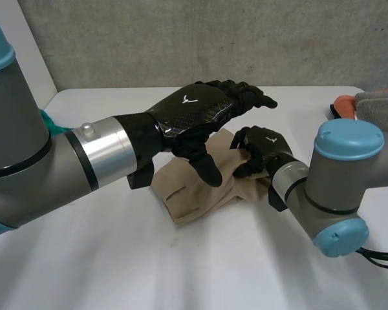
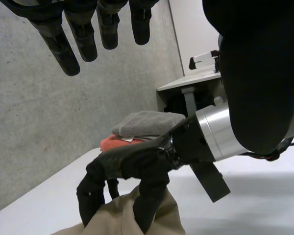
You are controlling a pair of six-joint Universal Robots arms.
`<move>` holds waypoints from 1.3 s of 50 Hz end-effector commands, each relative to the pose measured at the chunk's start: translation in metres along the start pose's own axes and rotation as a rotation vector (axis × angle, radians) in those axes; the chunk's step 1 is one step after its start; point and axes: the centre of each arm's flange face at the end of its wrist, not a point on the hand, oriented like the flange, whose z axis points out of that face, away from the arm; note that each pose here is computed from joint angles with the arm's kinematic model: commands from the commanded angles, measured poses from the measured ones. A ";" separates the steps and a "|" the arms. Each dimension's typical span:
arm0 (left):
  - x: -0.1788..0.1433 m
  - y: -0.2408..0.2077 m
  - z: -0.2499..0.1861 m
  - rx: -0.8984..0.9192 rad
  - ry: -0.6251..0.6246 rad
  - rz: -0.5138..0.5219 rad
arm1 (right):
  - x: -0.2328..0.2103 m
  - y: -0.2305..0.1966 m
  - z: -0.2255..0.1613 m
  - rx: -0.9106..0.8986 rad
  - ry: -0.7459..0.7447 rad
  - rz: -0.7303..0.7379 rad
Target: Fold the laundry.
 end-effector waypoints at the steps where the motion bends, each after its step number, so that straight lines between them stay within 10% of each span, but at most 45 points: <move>1: -0.002 -0.004 -0.001 -0.002 -0.035 -0.003 | 0.007 -0.027 -0.007 0.026 0.064 -0.096; 13: -0.012 -0.019 -0.005 0.028 -0.069 0.004 | -0.026 -0.028 -0.042 -0.213 -0.084 -0.690; 23: -0.012 -0.014 0.000 0.019 -0.061 -0.026 | -0.026 0.021 -0.020 -0.134 -0.200 -0.887; 56: -0.017 -0.006 0.000 0.007 -0.075 -0.034 | -0.013 0.052 0.045 0.024 -0.175 -0.817; 65: -0.020 -0.013 -0.003 0.025 -0.087 -0.023 | -0.005 -0.006 0.058 0.200 -0.088 -0.722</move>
